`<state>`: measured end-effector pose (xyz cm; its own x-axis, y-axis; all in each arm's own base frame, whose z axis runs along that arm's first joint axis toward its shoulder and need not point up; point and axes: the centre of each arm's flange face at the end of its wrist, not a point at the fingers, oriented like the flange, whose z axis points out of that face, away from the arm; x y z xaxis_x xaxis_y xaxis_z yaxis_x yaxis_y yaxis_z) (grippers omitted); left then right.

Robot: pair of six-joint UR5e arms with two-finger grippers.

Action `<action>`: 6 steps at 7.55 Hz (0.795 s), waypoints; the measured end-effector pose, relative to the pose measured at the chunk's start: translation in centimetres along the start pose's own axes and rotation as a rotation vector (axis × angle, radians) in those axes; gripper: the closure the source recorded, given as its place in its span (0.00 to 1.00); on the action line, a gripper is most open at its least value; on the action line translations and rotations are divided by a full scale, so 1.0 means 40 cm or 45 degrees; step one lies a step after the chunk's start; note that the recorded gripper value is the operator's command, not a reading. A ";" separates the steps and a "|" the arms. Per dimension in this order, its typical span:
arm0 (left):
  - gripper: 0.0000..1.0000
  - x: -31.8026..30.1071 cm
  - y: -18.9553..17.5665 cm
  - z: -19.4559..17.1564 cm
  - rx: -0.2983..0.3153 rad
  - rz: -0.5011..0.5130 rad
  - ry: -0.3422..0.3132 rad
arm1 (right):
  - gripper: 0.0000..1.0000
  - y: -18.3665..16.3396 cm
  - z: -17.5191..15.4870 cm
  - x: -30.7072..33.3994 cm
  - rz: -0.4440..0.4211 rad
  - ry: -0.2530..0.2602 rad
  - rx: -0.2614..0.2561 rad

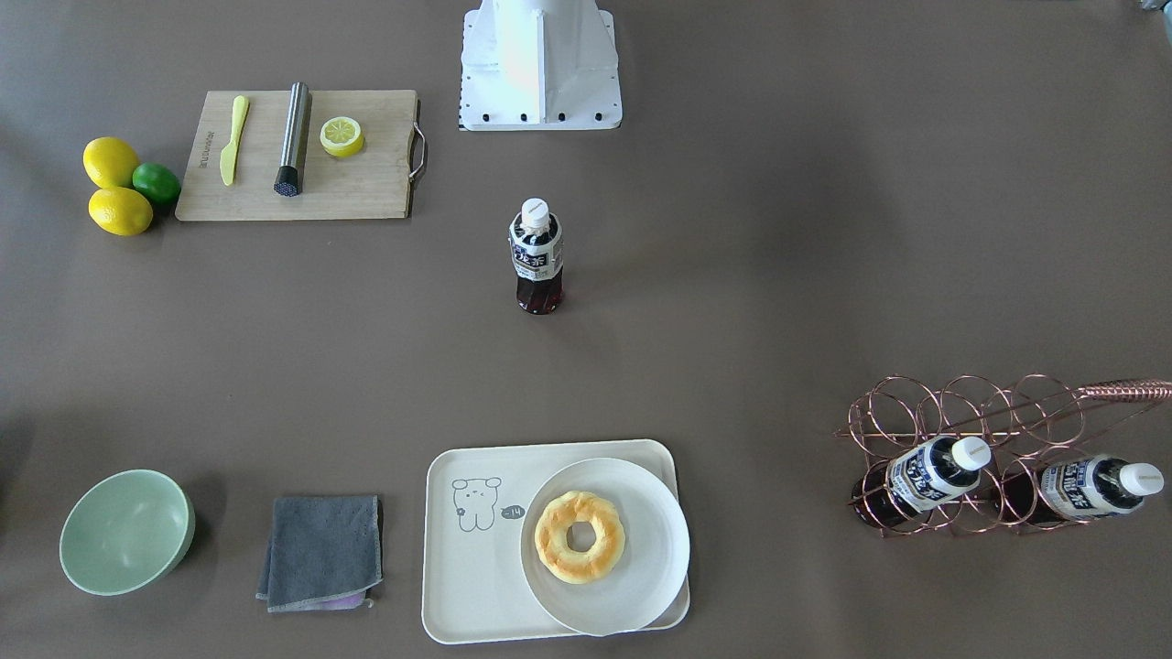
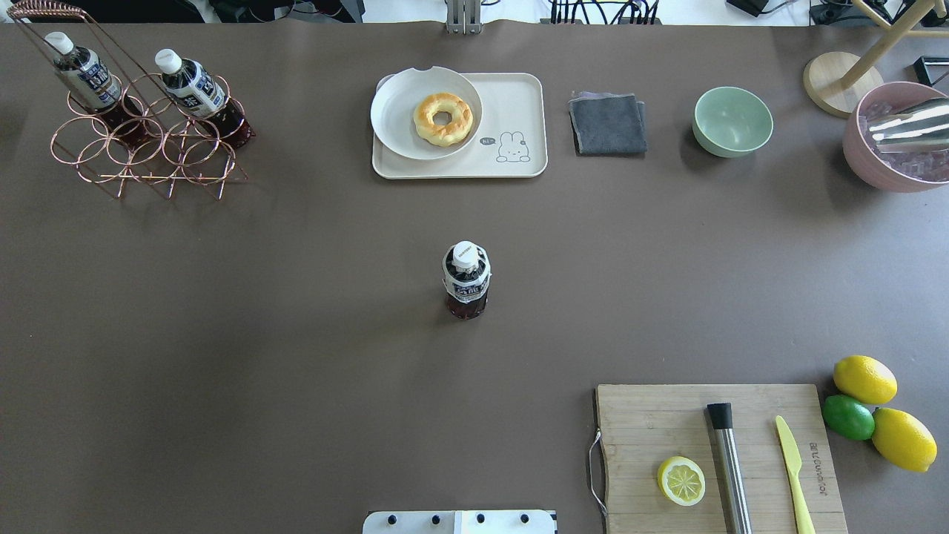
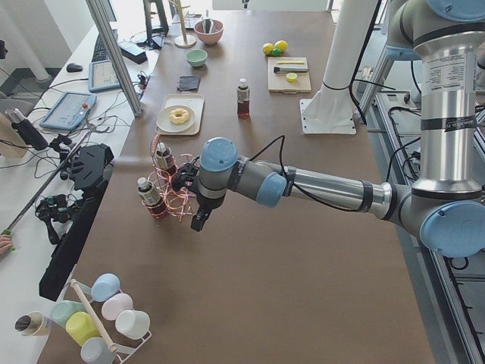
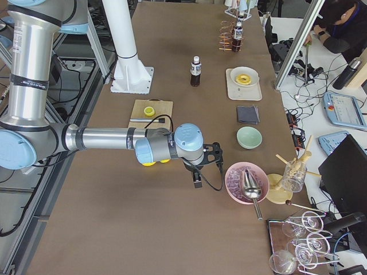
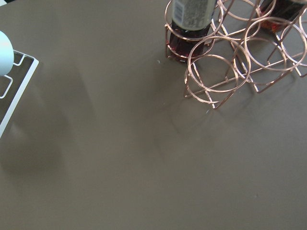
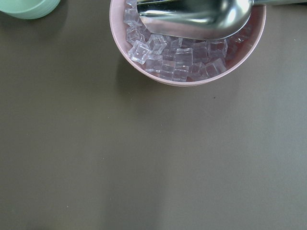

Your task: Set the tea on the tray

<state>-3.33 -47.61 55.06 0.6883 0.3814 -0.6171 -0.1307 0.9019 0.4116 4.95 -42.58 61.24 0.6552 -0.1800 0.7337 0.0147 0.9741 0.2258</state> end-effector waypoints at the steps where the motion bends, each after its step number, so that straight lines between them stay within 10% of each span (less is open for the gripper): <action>1: 0.00 -0.029 0.017 -0.002 -0.077 0.017 0.001 | 0.00 0.002 0.001 0.001 -0.001 -0.001 -0.002; 6: 0.01 -0.119 0.187 0.060 -0.244 -0.052 0.010 | 0.00 -0.007 -0.009 -0.011 -0.017 0.000 0.026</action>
<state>-5.87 -43.17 62.69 0.6900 0.3447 -0.6364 -0.2368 0.9384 0.2515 4.93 -42.73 60.61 0.6550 -0.1928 0.7306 0.0079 0.9686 0.2485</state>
